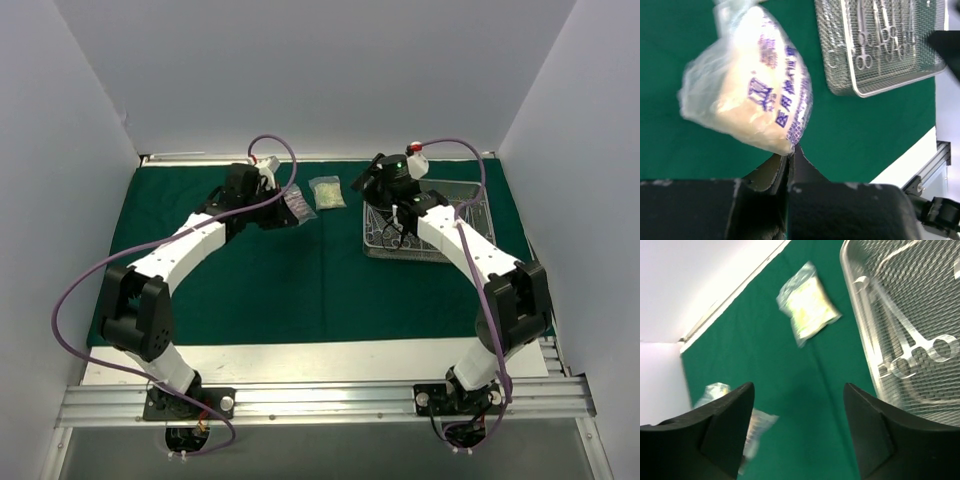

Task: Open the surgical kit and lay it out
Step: Place the medical item in the surgical kit.

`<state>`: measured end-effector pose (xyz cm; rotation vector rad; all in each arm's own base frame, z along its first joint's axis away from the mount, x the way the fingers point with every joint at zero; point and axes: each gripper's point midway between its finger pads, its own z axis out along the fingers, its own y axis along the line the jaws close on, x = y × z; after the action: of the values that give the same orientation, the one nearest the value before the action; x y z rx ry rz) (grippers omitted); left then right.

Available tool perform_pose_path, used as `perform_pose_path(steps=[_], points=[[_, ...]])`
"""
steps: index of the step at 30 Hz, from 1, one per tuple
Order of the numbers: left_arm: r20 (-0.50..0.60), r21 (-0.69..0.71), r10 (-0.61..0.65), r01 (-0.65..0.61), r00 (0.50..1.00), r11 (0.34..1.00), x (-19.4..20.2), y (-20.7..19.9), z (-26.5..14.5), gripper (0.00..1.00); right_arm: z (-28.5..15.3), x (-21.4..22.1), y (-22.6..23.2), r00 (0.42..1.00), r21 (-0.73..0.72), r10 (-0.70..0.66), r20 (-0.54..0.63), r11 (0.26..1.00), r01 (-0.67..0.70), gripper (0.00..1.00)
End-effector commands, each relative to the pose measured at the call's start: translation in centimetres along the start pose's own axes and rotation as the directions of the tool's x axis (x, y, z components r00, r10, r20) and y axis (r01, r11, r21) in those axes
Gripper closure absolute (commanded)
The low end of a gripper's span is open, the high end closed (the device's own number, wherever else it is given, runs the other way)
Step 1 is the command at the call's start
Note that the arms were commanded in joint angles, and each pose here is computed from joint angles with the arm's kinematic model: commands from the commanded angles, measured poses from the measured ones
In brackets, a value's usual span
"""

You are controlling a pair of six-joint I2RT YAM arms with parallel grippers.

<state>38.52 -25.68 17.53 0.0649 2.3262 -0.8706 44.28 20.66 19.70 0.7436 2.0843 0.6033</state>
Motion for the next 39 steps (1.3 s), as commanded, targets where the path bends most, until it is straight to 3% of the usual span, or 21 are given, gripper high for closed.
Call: perform_pose_path(steps=[1,5,6,8,9,22,30,39], points=[[-0.004,0.071,0.098,-0.097,0.995,0.993,-2.3,0.3,0.1,0.97,-3.2,-3.6,1.5,0.990,-0.055,-0.119,0.075,0.991,0.123,0.31],[-0.040,0.102,0.139,-0.135,0.989,0.986,-4.0,1.5,1.9,0.97,-4.4,-4.1,0.4,0.973,-0.064,-0.218,0.078,0.973,0.223,0.30],[-0.091,0.100,0.127,-0.118,0.988,0.988,-3.2,2.6,3.1,0.97,-4.7,-4.0,0.2,0.971,-0.067,-0.227,0.075,0.970,0.232,0.30],[-0.078,0.107,0.178,-0.169,0.981,0.980,-5.1,2.7,3.6,0.97,-5.2,-3.6,-0.5,0.968,-0.069,-0.241,0.067,0.967,0.246,0.30],[-0.128,0.097,0.170,-0.159,0.977,0.983,-4.1,4.0,4.8,0.97,-5.3,-3.5,-0.7,0.966,-0.074,-0.251,0.062,0.964,0.255,0.30],[-0.169,0.115,0.237,-0.220,0.957,0.969,-7.1,9.3,9.4,0.96,-7.2,-3.3,-2.6,0.947,-0.083,-0.317,0.054,0.944,0.321,0.31],[-0.244,0.112,0.186,-0.162,0.952,0.980,-5.6,13.2,12.0,0.95,-6.8,-2.6,-3.7,0.942,-0.063,-0.336,0.020,0.940,0.336,0.31],[-0.304,0.029,0.135,-0.133,0.943,0.991,-5.0,17.5,11.8,0.88,-5.9,-1.7,-3.7,0.942,-0.078,-0.335,-0.020,0.940,0.333,0.31]])
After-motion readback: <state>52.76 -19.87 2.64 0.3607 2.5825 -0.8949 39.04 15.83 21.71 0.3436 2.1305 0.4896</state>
